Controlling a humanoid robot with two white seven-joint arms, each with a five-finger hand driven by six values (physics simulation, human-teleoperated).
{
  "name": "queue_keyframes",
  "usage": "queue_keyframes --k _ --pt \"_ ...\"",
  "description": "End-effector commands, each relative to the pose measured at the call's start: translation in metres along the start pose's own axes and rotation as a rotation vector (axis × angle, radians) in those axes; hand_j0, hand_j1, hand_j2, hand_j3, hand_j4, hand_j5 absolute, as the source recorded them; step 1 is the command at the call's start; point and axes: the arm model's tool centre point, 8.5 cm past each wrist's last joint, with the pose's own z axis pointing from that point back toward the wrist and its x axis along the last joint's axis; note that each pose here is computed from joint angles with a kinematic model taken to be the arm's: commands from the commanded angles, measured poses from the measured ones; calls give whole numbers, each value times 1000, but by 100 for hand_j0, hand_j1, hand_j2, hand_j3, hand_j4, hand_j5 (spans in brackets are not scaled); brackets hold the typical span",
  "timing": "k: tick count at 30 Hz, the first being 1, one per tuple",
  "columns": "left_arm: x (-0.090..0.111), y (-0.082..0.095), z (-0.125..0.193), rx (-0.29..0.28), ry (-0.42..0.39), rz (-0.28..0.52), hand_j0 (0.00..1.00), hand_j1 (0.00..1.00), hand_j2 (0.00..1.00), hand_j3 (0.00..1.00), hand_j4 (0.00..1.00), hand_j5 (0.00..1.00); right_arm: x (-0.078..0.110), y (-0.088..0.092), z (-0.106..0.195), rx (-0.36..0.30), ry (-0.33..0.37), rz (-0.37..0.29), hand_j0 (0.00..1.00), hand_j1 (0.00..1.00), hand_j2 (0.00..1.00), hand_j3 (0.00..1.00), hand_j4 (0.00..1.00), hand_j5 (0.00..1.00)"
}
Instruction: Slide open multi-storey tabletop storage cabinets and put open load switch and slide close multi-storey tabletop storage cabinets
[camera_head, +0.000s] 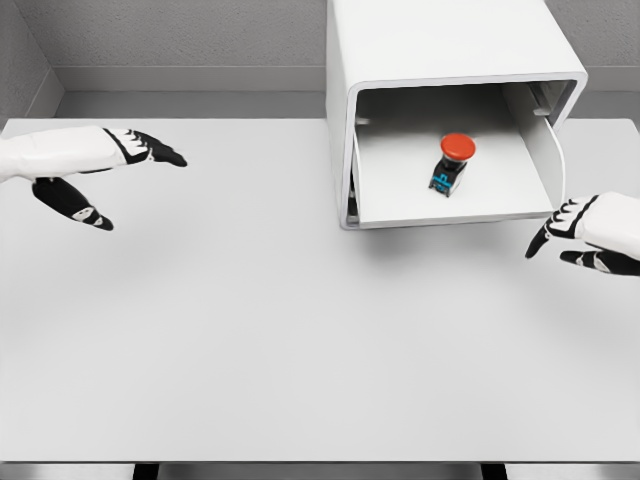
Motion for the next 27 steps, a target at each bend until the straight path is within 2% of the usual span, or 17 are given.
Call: queue_keyframes --k 1,4,5,6,7,14,23,27 --pt "-3 -2 2 1 10 15 100 100 100 100 100 100 0 0 0 -3 -1 -6 58 58 58 58 58 58" --pt "0 -7 -10 2 -18 27 100 100 100 100 100 100 4 2 -12 10 -34 -7 58 58 58 58 58 58" --pt "6 -12 -26 -1 -57 35 100 100 100 100 100 100 4 2 -13 13 -37 -8 58 58 58 58 58 58" --pt "17 -20 -59 -33 -103 -6 100 100 100 100 100 100 4 2 -13 13 -37 -8 58 58 58 58 58 58" --pt "23 -21 -75 -39 -124 -31 100 100 100 100 100 100 4 2 -14 12 -38 -9 58 58 58 58 58 58" --pt "21 -21 -73 -41 -115 -31 100 100 100 100 100 100 6 2 -18 17 -51 -7 58 58 58 58 58 58" --pt "20 -21 -72 -41 -113 -30 100 100 100 100 100 100 15 1 -42 32 -115 4 58 58 58 58 58 58" --pt "19 -22 -72 -42 -112 -27 100 100 100 100 100 100 15 -1 -44 28 -120 8 58 58 58 58 58 58"
